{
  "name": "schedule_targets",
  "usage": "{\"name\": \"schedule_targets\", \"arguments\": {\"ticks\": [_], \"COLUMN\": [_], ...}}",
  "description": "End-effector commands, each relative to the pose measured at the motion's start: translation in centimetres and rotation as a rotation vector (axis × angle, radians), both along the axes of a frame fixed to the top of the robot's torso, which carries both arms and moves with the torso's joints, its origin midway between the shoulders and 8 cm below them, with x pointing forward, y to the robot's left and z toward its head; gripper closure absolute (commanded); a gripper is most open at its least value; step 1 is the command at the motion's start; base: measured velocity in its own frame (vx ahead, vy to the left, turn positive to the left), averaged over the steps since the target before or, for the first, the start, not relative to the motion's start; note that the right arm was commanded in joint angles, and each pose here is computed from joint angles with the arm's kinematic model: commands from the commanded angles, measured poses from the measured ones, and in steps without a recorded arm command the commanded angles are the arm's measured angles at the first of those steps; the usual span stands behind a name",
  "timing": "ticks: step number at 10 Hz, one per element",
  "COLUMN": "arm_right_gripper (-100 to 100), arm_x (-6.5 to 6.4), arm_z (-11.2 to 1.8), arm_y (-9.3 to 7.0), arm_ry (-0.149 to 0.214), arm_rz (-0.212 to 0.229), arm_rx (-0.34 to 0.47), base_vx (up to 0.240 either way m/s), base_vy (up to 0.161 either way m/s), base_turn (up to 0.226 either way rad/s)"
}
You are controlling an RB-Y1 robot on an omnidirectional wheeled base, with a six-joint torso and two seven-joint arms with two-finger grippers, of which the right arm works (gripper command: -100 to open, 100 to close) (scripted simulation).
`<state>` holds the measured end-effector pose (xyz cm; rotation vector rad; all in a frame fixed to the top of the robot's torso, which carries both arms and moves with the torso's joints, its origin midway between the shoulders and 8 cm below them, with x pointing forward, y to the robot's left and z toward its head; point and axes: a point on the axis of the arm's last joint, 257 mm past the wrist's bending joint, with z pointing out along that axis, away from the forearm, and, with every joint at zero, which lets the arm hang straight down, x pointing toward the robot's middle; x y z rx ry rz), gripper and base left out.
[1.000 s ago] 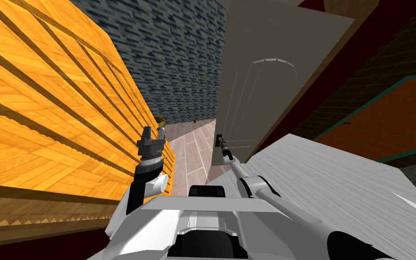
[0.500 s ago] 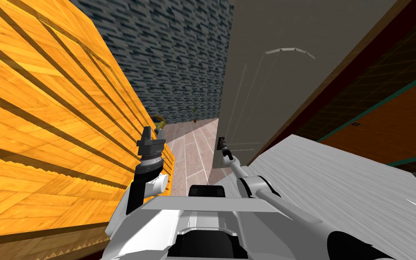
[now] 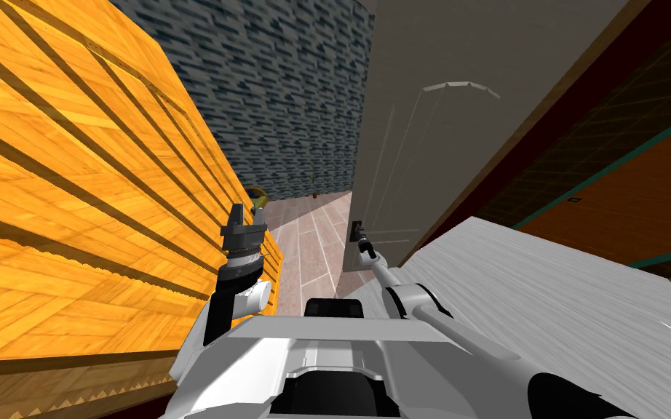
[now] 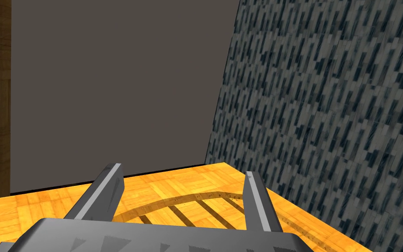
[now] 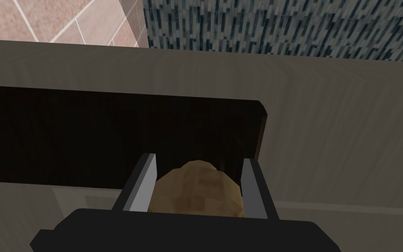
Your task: Push the door open
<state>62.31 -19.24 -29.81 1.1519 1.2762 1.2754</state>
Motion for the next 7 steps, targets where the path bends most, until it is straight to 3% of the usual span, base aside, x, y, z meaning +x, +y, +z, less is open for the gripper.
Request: {"name": "schedule_targets", "arguments": {"ticks": [1,7], "arm_right_gripper": [100,100], "arm_x": [0.0,0.1], "arm_z": [0.0,-0.1], "arm_y": [-1.0,-4.4], "arm_ry": [0.001,0.003], "arm_rz": [-0.017,-0.075], "arm_rx": [-0.001,-0.003], "base_vx": [0.095,0.168], "base_vy": [0.048,0.078], "base_turn": [-0.027,-0.039]}}
